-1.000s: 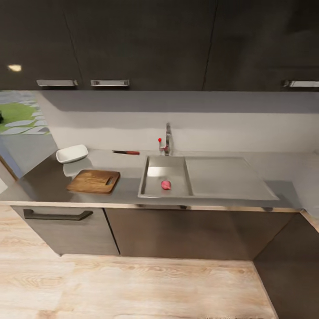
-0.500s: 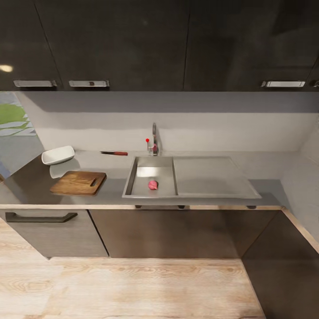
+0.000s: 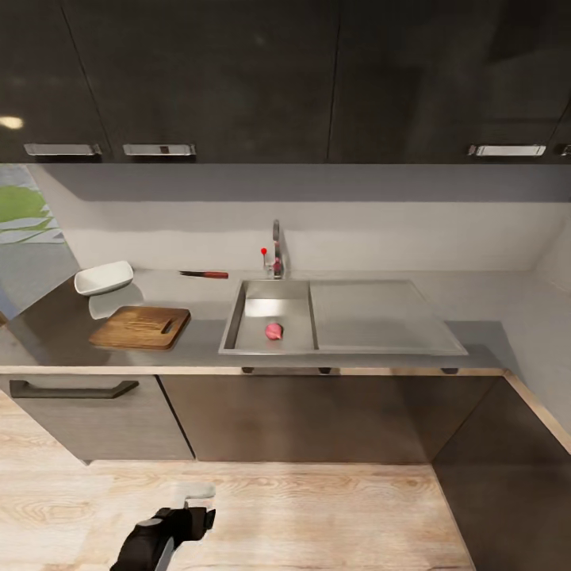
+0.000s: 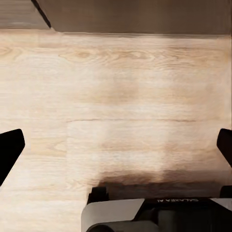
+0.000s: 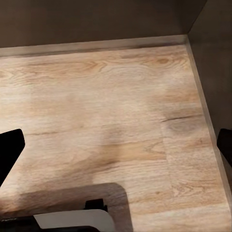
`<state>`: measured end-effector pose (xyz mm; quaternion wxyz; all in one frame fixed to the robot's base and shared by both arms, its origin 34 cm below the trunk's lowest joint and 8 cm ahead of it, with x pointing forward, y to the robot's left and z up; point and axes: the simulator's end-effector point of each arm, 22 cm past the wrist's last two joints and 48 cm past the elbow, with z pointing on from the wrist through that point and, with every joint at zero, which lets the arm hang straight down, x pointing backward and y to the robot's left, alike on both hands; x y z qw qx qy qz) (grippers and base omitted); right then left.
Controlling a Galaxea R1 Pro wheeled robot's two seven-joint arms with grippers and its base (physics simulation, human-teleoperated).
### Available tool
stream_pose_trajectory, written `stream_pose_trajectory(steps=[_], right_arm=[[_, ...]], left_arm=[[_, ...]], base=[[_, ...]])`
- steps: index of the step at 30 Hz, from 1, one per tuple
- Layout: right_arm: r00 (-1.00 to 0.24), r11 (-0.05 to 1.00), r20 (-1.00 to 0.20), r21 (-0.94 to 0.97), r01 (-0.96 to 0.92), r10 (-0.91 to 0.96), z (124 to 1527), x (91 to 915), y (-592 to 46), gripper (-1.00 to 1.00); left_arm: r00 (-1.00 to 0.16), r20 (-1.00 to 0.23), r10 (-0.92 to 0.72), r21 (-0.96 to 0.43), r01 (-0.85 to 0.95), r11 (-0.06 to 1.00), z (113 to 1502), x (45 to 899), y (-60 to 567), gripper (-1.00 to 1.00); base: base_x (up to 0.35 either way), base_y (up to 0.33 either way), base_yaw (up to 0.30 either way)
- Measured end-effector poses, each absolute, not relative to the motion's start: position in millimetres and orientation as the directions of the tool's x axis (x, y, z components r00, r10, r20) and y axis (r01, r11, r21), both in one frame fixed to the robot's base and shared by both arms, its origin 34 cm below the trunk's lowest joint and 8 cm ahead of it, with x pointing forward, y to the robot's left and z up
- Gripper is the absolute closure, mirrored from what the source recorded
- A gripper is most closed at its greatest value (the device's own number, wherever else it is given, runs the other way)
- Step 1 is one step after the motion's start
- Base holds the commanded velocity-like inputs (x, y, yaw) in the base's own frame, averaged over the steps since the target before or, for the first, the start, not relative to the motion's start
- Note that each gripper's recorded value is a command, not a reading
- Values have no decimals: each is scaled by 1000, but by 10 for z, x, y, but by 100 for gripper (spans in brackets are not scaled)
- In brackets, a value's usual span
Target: In the kitchen, take the Vidalia onion out of the sink, dice it on the chopping board with the paring knife, put the diced onion into the bowl on the countertop, then place both the paring knife and the chopping board into the sink.
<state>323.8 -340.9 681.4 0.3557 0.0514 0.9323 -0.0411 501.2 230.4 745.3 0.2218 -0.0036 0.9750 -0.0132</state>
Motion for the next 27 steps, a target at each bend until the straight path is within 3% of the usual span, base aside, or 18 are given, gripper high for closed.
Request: stream_pose_trajectory(steps=[9,11,27], right_arm=[[-744,991,-665,-40,125,67,6807,3225,-3407,-100],[-745,991,-664,-40,125,67,6804,3220,-3406,-100],[-751,992,-657,-39,124,68,6785,3182,-3388,-100]], left_arm=[[-853,-516,83,-32,116,993,8521,6126,1818,-100],[-803,-588,95,-37,144,989,9189,6794,1608,-100],[-658,-743,122,-11,194,981,10815,8098,1278,-100]], base=[[0,0,0],[0,0,0],[0,0,0]])
